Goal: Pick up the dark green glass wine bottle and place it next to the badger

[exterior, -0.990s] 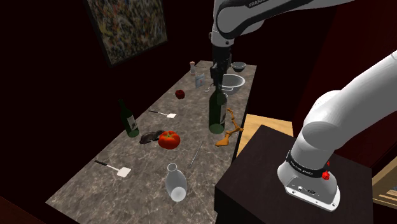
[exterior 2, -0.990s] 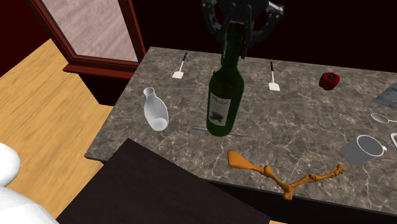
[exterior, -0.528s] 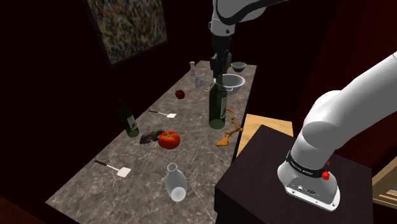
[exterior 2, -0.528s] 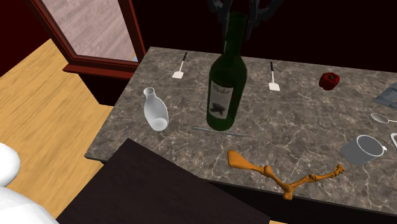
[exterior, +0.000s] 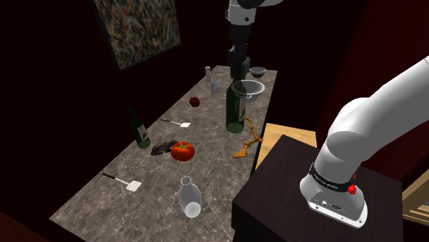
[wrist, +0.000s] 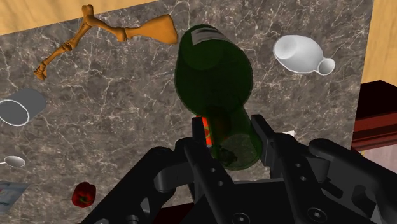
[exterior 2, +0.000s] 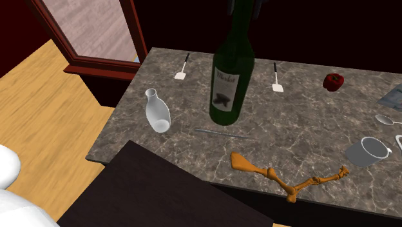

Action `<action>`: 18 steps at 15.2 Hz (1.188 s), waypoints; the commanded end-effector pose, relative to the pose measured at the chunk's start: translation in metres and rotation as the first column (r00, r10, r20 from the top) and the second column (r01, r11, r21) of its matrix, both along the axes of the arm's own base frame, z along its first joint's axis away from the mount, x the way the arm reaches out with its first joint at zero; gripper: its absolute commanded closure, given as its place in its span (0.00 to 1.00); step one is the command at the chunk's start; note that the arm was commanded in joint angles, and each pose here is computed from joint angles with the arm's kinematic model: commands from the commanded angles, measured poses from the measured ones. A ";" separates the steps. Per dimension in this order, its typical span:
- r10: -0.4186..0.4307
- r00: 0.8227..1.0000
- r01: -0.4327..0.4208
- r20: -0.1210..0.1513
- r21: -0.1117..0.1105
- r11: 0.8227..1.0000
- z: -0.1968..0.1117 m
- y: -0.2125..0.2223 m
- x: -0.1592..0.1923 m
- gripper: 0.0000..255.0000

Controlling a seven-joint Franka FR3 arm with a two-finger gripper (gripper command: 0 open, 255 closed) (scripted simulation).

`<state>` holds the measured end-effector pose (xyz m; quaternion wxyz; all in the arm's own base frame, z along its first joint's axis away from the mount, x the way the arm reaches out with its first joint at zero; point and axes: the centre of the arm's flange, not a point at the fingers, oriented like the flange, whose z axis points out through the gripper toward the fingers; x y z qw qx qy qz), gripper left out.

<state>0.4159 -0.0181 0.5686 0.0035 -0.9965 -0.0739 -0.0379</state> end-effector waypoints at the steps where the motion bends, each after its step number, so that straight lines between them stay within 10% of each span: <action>1: 0.000 1.000 0.000 0.000 0.000 1.000 0.012 -0.001 0.001 1.00; 8: 0.000 1.000 0.000 0.000 0.000 1.000 0.048 -0.001 0.001 1.00; 18: 0.000 1.000 0.000 0.000 0.000 1.000 -0.027 -0.001 0.109 1.00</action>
